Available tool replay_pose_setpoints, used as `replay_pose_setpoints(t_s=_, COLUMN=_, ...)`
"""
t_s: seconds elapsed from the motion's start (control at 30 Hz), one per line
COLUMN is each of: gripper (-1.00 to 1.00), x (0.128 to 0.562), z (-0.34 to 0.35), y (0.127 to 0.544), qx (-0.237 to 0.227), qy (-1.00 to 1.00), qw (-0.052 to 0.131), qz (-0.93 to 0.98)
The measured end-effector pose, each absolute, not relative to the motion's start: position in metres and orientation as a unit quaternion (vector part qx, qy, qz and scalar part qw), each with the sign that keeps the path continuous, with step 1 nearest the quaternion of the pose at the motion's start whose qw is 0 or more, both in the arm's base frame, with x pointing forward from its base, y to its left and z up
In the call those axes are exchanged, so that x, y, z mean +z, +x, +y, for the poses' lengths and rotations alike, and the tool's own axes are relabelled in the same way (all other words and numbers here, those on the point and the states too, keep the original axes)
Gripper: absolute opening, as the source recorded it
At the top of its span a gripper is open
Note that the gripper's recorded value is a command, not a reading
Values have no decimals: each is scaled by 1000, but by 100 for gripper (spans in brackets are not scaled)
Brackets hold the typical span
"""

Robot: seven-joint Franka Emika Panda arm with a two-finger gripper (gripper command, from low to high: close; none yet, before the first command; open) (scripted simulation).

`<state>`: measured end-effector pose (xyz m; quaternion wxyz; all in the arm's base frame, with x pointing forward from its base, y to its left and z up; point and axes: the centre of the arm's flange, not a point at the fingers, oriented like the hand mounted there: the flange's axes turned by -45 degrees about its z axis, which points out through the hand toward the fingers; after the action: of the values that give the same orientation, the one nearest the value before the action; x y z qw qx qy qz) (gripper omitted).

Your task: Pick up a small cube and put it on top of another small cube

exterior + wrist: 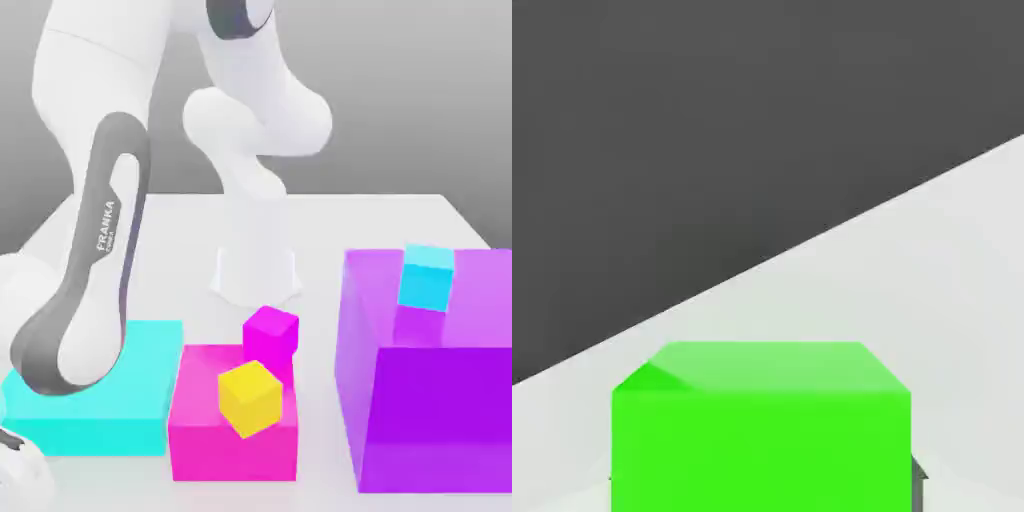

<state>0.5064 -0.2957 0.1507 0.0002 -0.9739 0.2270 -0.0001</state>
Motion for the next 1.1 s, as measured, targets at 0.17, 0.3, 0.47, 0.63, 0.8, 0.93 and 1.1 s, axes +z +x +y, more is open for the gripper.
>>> replay_pose_setpoints(t_s=0.17, gripper=-100, x=212, z=-271, y=505, qx=-1, qy=-974, qw=16, qz=226)
replay_pose_setpoints(t_s=0.3, gripper=-100, x=245, z=-221, y=499, qx=-2, qy=-975, qw=42, qz=218)
replay_pose_setpoints(t_s=0.47, gripper=-100, x=282, z=-156, y=481, qx=1, qy=-978, qw=64, qz=200)
replay_pose_setpoints(t_s=0.63, gripper=-100, x=314, z=-93, y=453, qx=5, qy=-982, qw=71, qz=175)
replay_pose_setpoints(t_s=0.8, gripper=-100, x=337, z=-48, y=413, qx=7, qy=-985, qw=63, qz=161)
replay_pose_setpoints(t_s=0.93, gripper=-100, x=348, z=-15, y=378, qx=7, qy=-988, qw=45, qz=148)
replay_pose_setpoints(t_s=1.1, gripper=-100, x=352, z=16, y=331, qx=2, qy=-990, qw=11, qz=138)
